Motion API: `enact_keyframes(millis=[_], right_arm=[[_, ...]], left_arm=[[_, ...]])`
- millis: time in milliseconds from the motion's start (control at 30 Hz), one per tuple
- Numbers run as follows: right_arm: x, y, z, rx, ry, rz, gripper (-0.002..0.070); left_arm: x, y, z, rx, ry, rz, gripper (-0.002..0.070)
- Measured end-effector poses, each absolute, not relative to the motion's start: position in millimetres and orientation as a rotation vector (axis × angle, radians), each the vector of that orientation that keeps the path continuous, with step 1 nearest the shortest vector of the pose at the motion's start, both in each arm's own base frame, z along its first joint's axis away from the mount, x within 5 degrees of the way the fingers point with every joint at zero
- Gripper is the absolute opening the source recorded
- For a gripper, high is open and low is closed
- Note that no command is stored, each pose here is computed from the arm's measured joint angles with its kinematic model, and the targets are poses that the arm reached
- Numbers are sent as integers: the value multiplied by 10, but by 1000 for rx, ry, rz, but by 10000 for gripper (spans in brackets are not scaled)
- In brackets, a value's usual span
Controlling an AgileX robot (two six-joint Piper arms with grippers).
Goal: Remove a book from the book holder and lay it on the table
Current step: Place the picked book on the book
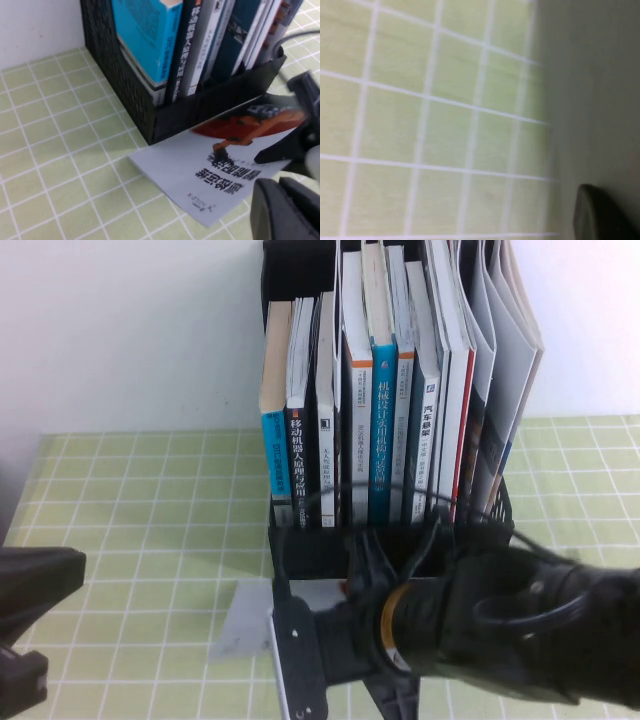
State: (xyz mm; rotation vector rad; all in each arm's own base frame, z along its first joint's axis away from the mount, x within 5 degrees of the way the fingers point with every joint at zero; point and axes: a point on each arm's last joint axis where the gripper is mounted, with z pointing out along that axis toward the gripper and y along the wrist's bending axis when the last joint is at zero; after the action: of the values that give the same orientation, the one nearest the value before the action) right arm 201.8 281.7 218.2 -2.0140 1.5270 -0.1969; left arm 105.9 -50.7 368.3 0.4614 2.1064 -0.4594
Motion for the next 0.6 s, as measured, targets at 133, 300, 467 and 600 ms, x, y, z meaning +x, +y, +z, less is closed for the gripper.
enact_keyframes(millis=[133,300,467,600], right_arm=[[2024,2803,1915,-2038,1649,-206,5],[2023,2788,1803,-1960,1825,-185,34],[1961,2740,1824,-1957,2026,-158,302],[1865,2748,1953,-2111,2118,-80,545]], left_arm=[[1049,-524,3680,482,2107,-468,-3],[1052,-515,3675,486,2111,-450,-3],[1052,-513,3674,487,2111,-447,-3],[1052,-513,3674,487,2111,-446,-3]])
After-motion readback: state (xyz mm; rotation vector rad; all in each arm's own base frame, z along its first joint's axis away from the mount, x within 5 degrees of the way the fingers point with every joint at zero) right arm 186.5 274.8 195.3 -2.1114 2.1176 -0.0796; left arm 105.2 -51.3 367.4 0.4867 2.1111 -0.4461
